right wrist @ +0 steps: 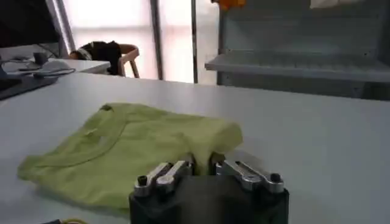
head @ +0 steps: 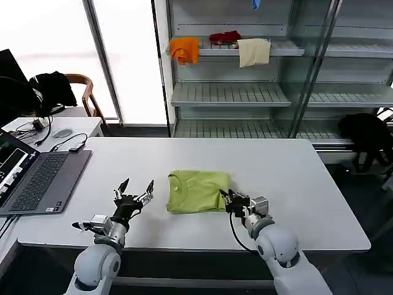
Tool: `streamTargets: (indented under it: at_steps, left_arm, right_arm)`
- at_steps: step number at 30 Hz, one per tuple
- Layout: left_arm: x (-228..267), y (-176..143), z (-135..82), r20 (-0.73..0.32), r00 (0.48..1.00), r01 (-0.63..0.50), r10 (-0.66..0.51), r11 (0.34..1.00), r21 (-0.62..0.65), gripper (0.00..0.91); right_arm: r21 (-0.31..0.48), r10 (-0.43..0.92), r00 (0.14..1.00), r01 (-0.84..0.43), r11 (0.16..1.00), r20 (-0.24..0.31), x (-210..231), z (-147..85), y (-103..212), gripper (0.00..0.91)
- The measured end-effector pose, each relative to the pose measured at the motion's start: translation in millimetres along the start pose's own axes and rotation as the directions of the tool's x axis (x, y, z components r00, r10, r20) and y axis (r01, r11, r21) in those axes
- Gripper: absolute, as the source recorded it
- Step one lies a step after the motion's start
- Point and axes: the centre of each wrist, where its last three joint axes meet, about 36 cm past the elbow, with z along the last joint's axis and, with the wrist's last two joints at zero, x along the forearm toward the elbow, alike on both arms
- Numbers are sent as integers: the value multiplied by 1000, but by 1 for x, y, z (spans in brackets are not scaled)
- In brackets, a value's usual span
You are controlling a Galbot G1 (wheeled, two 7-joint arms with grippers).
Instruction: Fold and organize the clothes.
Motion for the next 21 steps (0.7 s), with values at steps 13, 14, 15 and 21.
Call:
streamTargets:
  at_steps: [13,14,15,21]
  left_arm:
    - [9,6,6,-43,999,20,-21,1000,-14,907]
    - [9,7,7,-46,999,24,-25,1000,-13,907]
    - [10,8,8,-49,998,30,-30,999,-12,907]
    - [15,18,11,-51,997,63,-63,998,-8,907]
  right_arm:
    - [274,146,988,-156,949,55,22,14,-9,907]
    - [292,160,985,-171,941,63,23,16,-10,907]
    - [309,174,982,-188,932,72,25,18,-12,907]
    - [378,243,963,-268,886,113,41,29,-37,907]
